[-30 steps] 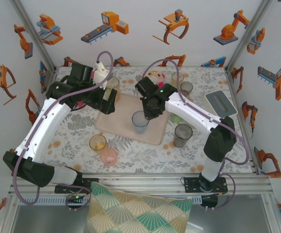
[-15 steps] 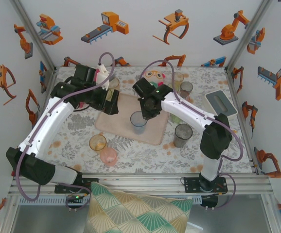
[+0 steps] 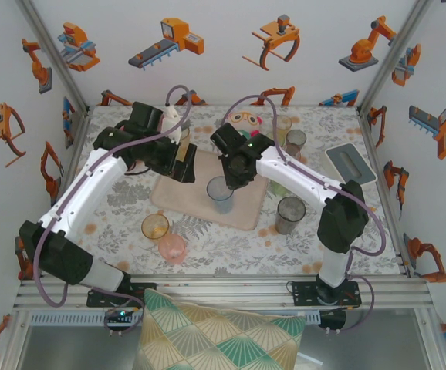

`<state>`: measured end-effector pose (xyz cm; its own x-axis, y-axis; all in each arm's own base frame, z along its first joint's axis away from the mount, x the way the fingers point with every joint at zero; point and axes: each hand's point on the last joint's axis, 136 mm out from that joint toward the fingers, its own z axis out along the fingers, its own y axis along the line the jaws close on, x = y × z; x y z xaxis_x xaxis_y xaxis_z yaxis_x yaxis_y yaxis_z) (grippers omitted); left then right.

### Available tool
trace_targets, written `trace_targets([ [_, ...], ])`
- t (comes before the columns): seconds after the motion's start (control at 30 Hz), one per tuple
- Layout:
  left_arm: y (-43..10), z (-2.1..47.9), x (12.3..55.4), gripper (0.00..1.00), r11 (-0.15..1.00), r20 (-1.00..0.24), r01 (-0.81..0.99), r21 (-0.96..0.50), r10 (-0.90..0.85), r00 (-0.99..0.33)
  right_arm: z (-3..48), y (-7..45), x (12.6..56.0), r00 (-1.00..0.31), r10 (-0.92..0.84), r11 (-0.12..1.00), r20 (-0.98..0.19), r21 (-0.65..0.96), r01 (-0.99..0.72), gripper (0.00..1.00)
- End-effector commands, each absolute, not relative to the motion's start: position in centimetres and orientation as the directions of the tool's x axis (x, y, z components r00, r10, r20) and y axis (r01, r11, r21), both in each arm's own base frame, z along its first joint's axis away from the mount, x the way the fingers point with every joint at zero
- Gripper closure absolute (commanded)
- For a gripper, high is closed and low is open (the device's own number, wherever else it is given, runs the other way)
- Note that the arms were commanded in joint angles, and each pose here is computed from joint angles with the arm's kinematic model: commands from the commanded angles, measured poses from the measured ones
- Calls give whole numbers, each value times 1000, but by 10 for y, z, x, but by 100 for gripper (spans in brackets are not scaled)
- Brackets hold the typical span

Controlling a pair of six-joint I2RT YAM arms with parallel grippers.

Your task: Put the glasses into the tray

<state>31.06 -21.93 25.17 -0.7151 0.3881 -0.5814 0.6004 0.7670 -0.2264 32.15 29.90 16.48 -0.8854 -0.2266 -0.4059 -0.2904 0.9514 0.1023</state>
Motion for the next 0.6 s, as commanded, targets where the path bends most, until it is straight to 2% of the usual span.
trace_targets([
  [0.0, -227, 256, 311, 0, 758, -580, 599, -257, 375, -723, 176, 304, 328, -871, -226, 946, -436, 116, -304, 80],
  [0.57, -230, 257, 316, 1, 756, -587, 618, -217, 405, -701, 203, 296, 324, -851, -227, 937, -474, 132, -323, 64],
])
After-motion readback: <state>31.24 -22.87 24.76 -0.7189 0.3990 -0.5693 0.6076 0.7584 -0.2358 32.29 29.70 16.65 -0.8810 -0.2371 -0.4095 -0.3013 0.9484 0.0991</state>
